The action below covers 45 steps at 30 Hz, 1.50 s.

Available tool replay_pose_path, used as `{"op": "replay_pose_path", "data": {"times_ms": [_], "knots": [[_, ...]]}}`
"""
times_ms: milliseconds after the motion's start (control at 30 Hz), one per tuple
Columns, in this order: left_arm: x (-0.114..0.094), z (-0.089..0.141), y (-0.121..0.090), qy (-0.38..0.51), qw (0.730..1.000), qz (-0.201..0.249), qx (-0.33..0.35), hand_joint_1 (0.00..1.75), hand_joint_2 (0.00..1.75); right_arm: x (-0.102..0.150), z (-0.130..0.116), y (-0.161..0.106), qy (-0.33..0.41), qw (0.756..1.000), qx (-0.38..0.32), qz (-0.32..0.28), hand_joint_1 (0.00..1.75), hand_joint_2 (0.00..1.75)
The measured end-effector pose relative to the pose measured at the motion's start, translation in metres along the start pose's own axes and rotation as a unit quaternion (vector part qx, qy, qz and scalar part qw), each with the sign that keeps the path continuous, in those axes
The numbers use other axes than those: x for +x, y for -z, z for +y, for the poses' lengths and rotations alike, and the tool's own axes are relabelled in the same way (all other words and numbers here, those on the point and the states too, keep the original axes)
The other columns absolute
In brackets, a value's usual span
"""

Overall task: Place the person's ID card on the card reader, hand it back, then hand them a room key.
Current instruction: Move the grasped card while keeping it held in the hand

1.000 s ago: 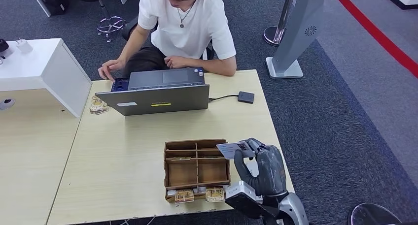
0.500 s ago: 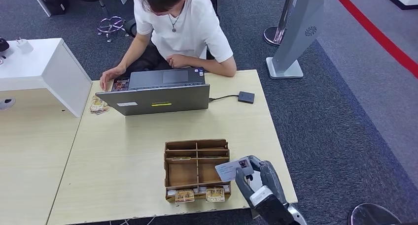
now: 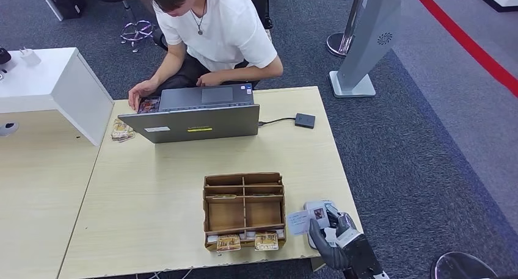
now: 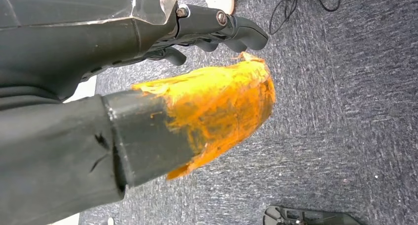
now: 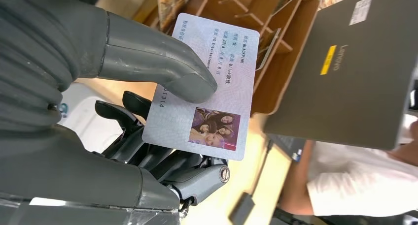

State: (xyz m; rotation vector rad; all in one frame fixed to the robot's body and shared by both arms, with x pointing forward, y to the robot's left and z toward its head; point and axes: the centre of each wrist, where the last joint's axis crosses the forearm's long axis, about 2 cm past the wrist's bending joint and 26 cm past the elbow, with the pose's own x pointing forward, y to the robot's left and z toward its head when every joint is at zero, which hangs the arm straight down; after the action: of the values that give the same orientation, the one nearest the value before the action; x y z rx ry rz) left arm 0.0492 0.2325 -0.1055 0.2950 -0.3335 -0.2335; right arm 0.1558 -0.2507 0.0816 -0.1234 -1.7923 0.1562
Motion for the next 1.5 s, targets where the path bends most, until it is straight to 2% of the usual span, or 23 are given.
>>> {"op": "replay_pose_path", "data": {"times_ms": [700, 1267, 1500], "knots": [[-0.001, 0.0, 0.0, -0.004, 1.0, 0.0, 0.001, 0.0, 0.0, -0.03, -0.019, -0.011, 0.01, 0.997, -0.044, 0.063, 1.75, 1.75], [0.0, 0.0, 0.0, -0.003, 1.0, 0.0, 0.001, 0.0, 0.0, -0.044, -0.031, -0.01, -0.025, 0.994, -0.064, 0.089, 1.75, 1.75], [0.0, 0.0, 0.0, -0.002, 1.0, 0.0, 0.0, 0.0, 0.0, -0.047, -0.035, -0.008, -0.069, 0.99, -0.067, 0.102, 1.75, 1.75]]}}
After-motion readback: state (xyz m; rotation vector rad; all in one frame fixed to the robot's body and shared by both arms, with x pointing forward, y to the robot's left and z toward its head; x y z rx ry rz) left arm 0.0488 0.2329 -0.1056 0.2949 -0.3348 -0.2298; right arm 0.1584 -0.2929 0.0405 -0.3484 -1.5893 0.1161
